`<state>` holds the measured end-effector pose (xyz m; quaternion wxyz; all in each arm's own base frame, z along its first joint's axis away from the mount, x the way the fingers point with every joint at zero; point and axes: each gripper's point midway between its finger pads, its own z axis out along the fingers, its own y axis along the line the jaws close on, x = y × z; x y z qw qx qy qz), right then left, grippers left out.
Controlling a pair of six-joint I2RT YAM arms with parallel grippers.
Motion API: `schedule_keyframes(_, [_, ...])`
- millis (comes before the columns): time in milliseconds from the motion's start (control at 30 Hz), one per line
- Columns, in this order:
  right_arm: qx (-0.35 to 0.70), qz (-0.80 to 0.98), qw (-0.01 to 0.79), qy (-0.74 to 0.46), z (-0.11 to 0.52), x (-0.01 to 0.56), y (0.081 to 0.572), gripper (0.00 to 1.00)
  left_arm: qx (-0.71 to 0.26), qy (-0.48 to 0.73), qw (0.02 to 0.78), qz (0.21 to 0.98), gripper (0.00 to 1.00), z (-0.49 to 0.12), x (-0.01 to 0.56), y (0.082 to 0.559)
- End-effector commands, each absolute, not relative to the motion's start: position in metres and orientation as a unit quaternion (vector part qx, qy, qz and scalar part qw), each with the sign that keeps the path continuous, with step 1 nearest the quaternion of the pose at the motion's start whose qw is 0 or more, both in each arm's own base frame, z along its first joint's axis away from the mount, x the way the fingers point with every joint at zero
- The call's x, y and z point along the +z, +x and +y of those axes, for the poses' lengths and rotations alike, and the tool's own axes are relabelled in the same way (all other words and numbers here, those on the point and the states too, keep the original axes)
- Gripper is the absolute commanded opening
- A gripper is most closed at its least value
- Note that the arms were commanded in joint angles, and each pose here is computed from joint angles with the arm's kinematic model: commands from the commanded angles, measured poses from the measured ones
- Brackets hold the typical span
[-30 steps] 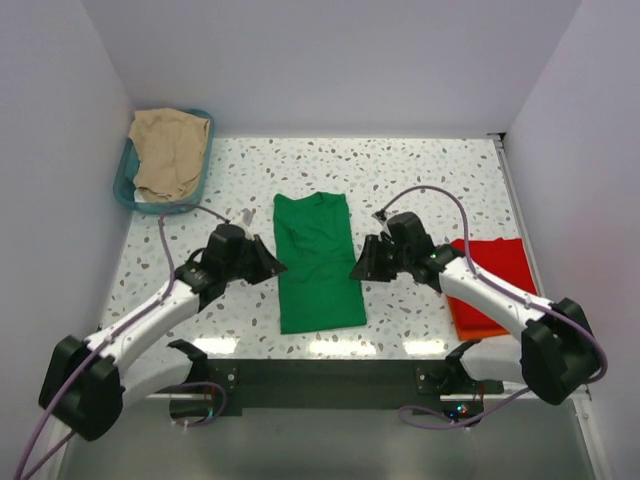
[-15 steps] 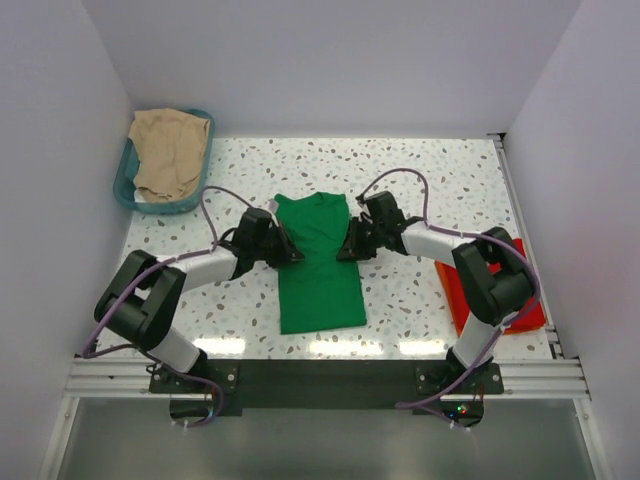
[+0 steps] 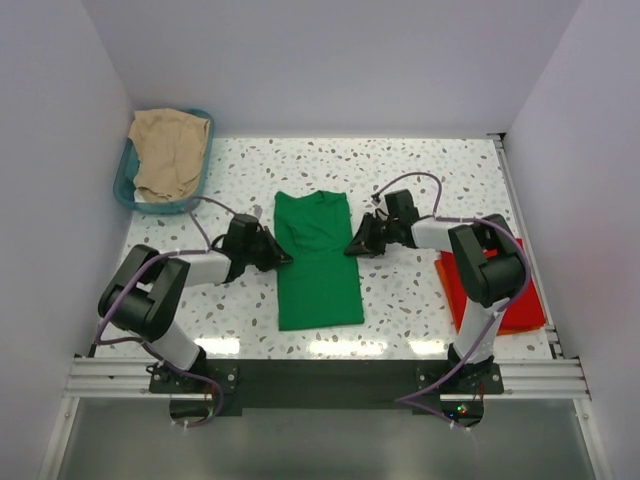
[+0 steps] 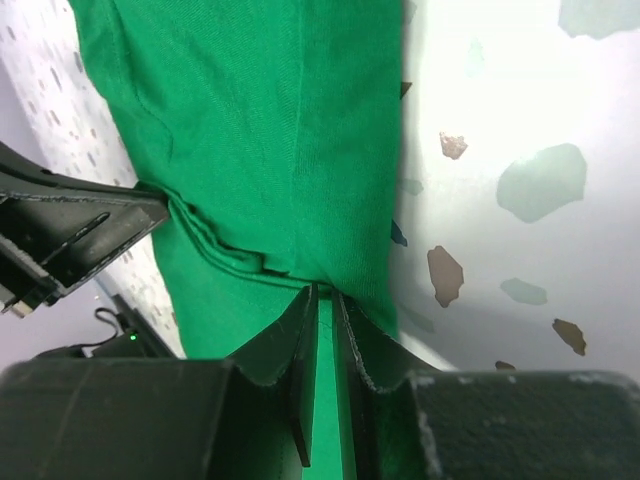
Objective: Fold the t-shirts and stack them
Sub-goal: Fold the tshirt
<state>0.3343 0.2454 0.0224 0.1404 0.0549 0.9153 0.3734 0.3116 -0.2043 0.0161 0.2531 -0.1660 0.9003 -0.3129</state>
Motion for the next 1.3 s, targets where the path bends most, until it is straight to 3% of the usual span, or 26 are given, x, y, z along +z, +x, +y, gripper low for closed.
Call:
schedule_keyframes(0, [0.39,0.909,0.132,0.072,0.238,0.018,0.334,0.16,-0.273,-0.182,0.259,0.908,0.0,-0.177,0.006,0.309])
schedule_keyframes(167, [0.413,0.894,0.137,0.105,0.217,0.038,0.338,0.18,-0.294,-0.173,0.301,0.89,0.01,-0.165,0.044,0.321])
schedule_keyframes(267, [0.415,0.892,0.154,0.095,0.214,0.056,0.336,0.2,-0.306,-0.155,0.327,0.88,0.09,-0.165,0.071,0.329])
schedule_keyframes(400, [0.416,0.89,0.167,0.086,0.21,0.079,0.325,0.26,-0.311,-0.15,0.335,0.877,0.11,-0.163,0.089,0.32])
schedule_keyframes(633, [0.359,0.911,0.183,0.085,0.184,0.079,0.278,0.4,-0.32,-0.147,0.284,0.892,0.3,-0.161,0.067,0.253])
schedule_keyframes(833, [0.329,0.929,0.146,0.08,0.174,0.047,0.203,0.48,-0.338,-0.127,0.237,0.902,0.45,-0.17,0.045,0.195])
schedule_keyframes(967, [0.301,0.941,0.137,0.067,0.173,0.034,0.172,0.49,-0.347,-0.12,0.212,0.906,0.49,-0.177,0.034,0.167])
schedule_keyframes(1267, [0.308,0.939,0.127,0.085,0.174,0.02,0.152,0.51,-0.349,-0.1,0.172,0.916,0.5,-0.194,0.017,0.133])
